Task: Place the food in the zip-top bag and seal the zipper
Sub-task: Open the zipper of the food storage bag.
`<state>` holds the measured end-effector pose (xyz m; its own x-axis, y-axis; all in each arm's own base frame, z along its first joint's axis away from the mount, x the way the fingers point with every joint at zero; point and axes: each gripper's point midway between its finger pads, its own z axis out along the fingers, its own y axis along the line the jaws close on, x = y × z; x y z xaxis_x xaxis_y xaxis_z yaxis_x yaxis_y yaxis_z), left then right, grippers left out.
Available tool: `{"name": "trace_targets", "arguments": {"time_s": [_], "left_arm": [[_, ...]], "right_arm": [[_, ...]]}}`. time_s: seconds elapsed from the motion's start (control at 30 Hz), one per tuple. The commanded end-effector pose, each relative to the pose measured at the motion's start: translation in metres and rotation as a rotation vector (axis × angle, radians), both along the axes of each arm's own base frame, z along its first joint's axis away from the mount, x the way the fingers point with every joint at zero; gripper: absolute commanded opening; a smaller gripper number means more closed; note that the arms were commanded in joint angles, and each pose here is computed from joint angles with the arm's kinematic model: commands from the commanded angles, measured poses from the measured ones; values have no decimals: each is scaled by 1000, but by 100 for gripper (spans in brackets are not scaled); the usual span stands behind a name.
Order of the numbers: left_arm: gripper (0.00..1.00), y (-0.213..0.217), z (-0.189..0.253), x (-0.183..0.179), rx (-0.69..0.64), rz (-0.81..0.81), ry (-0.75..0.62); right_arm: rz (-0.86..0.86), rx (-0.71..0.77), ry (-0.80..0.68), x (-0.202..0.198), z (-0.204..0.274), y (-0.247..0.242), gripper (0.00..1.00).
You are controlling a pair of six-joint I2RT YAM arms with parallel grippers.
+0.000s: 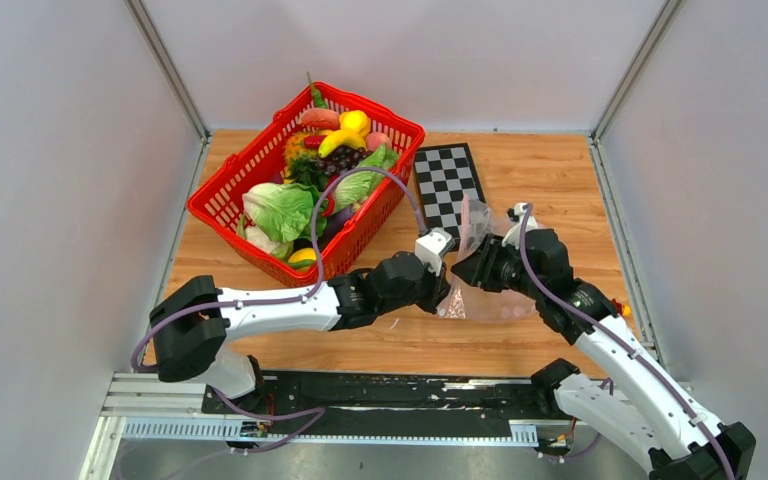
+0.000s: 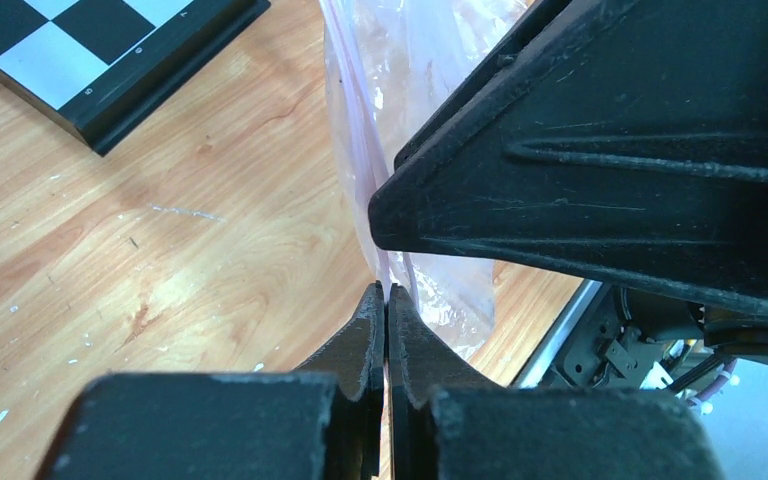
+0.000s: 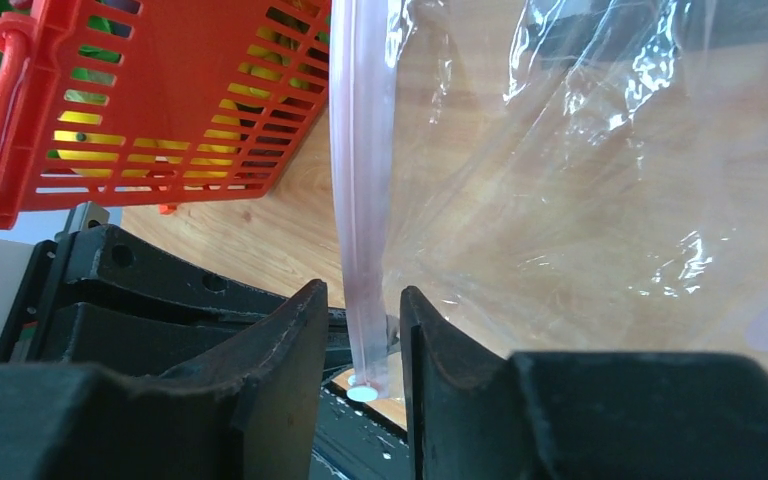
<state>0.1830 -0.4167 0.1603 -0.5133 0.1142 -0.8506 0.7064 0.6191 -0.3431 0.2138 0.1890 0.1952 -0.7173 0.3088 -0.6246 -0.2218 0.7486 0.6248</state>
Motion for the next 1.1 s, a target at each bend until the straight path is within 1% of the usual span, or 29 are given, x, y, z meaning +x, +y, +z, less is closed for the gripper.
{"name": "trace_targets", "arguments": {"time_s": [0.0,0.2,0.3,0.47,0.57,0.63,0.73,0.87,1.0,1.07], "left_arm": [[0,-1,26,-1,-45,-18,-42],[0,-5,30,-9,-49,-75,-41],[0,-5,32,-8,-49,-71,-40],[0,-1,33,-1,-35,-14,-33],[0,1,35,2,-32,9,-29],[0,0,38,2,-38,10,-28],[0,-5,42,1,-50,-3,-26],[0,-8,45,0,-53,-16,-26],[0,-6,48,1,-57,-13,-29],[0,-6,49,0,-57,-17,-31]], "right_arm": [[-5,-35,-89,4,20,-8,34],[22,-54,-108,6,24,-6,34],[36,-54,-131,9,33,-3,34],[34,-158,-124,13,29,-12,27],[75,-203,-114,10,23,-14,24],[121,-198,-111,4,23,-9,26],[183,-163,-111,-6,22,1,32],[213,-144,-105,-10,22,9,34],[202,-176,-81,-8,12,9,34],[180,-212,-61,-5,5,5,30]]}}
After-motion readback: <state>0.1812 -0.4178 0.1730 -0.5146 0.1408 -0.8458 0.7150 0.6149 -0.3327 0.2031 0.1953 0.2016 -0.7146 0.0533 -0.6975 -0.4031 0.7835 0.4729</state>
